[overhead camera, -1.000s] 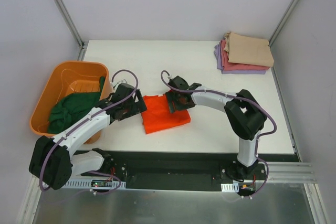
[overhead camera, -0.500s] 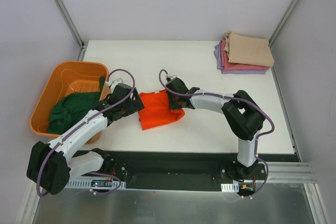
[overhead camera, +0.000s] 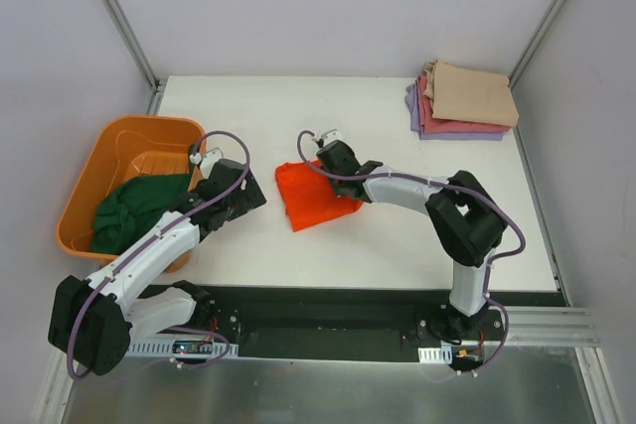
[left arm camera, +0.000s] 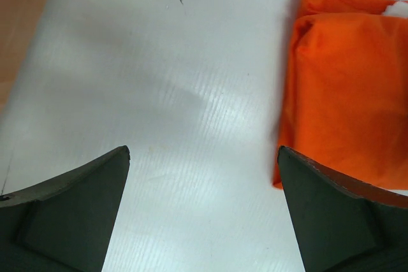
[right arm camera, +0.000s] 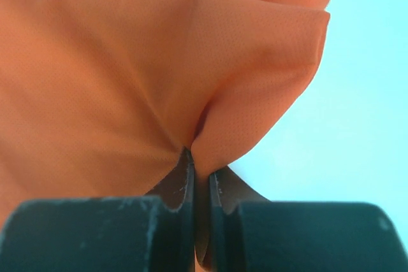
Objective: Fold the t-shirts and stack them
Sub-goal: Put the neatly folded tshirt into the corner of the board with the right arm
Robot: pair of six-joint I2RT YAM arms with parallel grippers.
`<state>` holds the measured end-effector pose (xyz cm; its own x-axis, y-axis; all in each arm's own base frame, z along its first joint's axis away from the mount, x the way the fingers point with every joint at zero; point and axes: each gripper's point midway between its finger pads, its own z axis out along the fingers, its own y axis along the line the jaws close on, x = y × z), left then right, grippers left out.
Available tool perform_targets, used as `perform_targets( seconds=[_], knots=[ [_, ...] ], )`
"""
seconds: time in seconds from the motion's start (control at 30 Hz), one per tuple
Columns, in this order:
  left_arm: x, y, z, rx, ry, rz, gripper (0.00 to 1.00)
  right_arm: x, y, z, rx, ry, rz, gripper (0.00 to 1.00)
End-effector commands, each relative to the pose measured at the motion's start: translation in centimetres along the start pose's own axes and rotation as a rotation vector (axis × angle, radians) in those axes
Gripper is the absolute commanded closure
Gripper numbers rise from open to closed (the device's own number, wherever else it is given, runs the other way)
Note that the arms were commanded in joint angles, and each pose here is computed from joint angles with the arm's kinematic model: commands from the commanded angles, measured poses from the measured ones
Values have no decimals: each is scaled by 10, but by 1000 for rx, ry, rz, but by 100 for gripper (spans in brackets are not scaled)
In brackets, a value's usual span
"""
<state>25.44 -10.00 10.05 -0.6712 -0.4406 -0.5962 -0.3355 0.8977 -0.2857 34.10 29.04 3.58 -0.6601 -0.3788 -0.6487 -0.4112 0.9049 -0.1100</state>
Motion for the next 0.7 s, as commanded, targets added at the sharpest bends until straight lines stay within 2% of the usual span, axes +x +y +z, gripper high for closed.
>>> perform_targets(
  seconds=[0.0,0.27,0.53,0.67],
  knots=[
    [-9,16,-3,-74,-45,4,1,-68,-75,-22,288,-116,-128,100],
    [-16,19,-3,-103,-67,22,1,-117,-166,-29,489,-155,-179,100],
    [-23,25,-3,-130,-91,29,1,-159,-239,-12,540,-151,-291,100],
    [-30,26,-5,-148,-107,47,1,-177,-271,-17,603,-153,-324,99]
  ],
)
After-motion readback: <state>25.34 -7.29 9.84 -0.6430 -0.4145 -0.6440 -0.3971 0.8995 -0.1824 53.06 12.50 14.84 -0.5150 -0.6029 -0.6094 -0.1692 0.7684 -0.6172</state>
